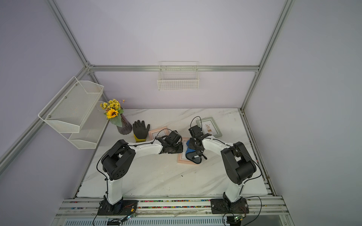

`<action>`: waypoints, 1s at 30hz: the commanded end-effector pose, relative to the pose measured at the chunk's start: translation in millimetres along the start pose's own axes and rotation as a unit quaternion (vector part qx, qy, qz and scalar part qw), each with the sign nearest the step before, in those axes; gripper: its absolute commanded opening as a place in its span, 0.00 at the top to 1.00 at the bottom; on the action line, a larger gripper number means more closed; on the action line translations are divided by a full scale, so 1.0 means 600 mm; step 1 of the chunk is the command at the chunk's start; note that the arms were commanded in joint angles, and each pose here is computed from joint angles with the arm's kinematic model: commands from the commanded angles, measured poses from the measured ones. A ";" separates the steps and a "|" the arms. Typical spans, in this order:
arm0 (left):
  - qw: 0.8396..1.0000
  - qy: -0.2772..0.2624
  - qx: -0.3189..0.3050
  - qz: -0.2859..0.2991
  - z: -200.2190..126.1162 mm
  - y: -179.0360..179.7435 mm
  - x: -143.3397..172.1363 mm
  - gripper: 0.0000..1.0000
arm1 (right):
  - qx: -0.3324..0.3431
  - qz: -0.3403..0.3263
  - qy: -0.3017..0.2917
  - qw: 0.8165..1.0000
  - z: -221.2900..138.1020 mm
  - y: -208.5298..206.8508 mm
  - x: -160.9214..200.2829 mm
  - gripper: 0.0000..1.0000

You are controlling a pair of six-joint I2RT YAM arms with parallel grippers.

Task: Wipe the picture frame with a cloth
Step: Wipe the dirt from the picture frame.

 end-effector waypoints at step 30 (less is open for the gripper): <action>0.997 0.018 -0.017 0.069 -0.024 -0.006 -0.028 0.56 | -0.028 0.002 0.009 1.000 -0.021 0.005 -0.009 0.99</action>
Point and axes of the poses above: each gripper's point midway between its finger pads, its own z axis out along the fingers, its own y axis along the line the jaws close on, x = y × z, the point moved 7 cm from there along -z, back along the fingers, and after that the axes turned 15 degrees about z, right-handed, at the moved point
